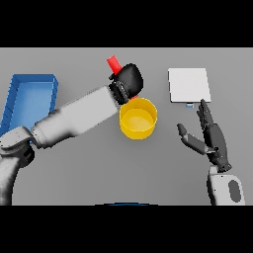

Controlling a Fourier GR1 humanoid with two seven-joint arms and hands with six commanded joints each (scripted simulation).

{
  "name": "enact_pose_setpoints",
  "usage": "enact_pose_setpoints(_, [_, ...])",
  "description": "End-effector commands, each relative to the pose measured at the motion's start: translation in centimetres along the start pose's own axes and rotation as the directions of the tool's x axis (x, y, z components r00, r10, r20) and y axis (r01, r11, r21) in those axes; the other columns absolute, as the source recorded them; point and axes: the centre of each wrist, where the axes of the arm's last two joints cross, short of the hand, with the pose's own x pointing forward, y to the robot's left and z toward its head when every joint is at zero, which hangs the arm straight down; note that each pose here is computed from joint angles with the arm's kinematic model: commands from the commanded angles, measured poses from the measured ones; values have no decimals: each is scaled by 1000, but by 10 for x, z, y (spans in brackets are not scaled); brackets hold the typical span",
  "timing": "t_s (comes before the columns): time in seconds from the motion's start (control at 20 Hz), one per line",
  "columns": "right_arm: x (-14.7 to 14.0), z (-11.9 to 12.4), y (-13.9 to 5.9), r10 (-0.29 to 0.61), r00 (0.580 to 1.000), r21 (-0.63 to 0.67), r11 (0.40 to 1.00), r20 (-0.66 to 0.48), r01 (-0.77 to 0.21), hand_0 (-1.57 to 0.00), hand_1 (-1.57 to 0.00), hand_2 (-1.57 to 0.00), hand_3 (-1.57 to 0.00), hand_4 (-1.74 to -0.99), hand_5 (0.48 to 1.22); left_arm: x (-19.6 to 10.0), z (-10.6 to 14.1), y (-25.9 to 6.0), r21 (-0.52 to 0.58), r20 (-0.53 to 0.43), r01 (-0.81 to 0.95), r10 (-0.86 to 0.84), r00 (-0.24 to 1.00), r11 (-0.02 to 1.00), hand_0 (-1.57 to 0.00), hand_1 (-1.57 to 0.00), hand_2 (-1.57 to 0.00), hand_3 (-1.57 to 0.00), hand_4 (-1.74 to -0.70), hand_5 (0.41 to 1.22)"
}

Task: Pick up the red beaker and tilt it to pour out 1 green nut into yellow bowl. Pick up the yellow bowl and place it on the metallic measuring scale.

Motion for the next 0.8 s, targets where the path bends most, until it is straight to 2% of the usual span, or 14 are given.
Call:
enact_pose_setpoints(0.0, [-1,1,0,7,1000,-4,1000,3,-7,1,1,1,1,-1283,602,3,-1,2,-16,8,51,-50,999,999,-1571,-1571,-1571,-1546,-1738,1221])
enact_pose_setpoints(0.3, [3,1,-3,24,1000,-10,1000,6,-24,1,1,1,1,-1283,601,15,-4,17,-52,38,190,-188,981,980,-1571,-1571,-1571,-1564,-1740,1221])
enact_pose_setpoints(0.5, [-1,0,4,28,1000,-3,1000,4,-28,1,1,1,1,-1268,589,12,-11,23,-75,21,272,-271,962,959,-1571,-1571,-1571,-1568,-1741,1221])
enact_pose_setpoints(0.75, [1,2,0,44,999,-13,999,5,-44,1,1,1,1,-1235,584,2,-8,27,-64,8,313,-313,950,948,-1571,-1571,-1571,-1570,-1740,1221])
